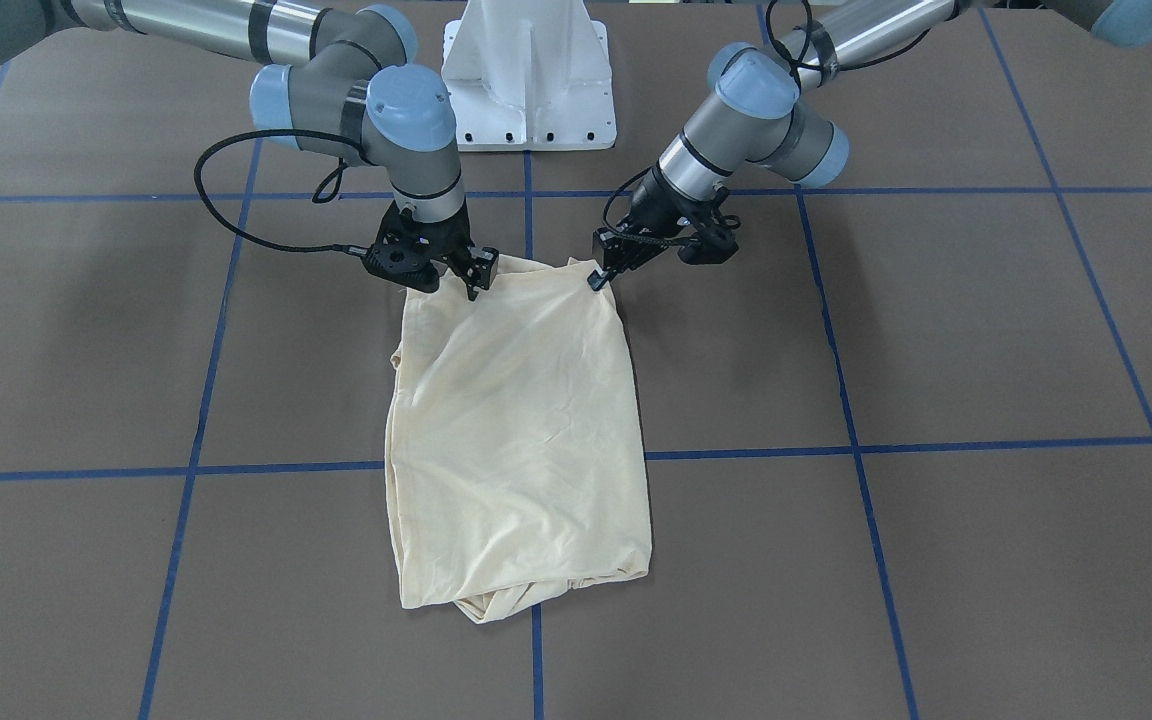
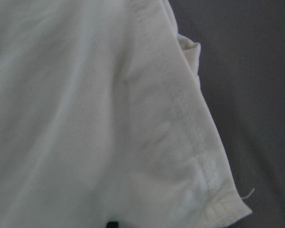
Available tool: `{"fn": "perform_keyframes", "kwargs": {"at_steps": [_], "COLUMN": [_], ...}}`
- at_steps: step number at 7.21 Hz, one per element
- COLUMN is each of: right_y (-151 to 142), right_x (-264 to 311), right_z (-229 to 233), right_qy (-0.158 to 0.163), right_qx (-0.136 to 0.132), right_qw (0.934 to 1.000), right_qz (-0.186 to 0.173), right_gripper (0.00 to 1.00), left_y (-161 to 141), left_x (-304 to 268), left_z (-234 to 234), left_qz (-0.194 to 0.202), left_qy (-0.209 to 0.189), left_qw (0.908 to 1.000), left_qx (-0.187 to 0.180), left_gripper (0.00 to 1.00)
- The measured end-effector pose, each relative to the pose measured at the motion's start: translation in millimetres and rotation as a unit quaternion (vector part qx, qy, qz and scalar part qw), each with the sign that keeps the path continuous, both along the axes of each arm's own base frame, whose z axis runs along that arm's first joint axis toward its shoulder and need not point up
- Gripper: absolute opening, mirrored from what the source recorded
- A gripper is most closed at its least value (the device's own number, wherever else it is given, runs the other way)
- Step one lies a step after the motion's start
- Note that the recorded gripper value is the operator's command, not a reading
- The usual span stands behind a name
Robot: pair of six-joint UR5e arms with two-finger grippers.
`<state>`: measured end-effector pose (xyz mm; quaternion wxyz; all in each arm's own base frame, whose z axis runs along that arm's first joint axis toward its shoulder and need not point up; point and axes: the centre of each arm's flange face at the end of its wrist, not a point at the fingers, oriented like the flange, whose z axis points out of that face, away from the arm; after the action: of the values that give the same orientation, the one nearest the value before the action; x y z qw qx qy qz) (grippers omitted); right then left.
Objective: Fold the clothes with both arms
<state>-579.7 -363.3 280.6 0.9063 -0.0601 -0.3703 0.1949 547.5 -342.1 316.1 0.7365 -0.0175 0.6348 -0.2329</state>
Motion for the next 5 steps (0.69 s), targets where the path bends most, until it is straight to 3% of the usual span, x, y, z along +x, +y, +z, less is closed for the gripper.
{"fn": "perform_keyframes", "kwargs": {"at_steps": [2,5], "right_y": [0.3,0.9], "right_x": [0.1,1.5], "right_z": [0.1,-2.7], "right_qy": [0.0,-0.003], "right_qx": [-0.002,-0.001], "right_qw": [1.0,1.0], "right_qz": [-0.001,-0.001], "right_gripper": [0.04,0.0], "left_y": [-0.1,-0.1], "left_x": [0.2,0.2], "left_z": [0.3,0.4], "left_qz": [0.0,0.0], "left_qy": [0.0,0.0], "left_qw": [1.0,1.0], "left_qx": [0.0,0.0], "left_gripper": [0.0,0.0]}}
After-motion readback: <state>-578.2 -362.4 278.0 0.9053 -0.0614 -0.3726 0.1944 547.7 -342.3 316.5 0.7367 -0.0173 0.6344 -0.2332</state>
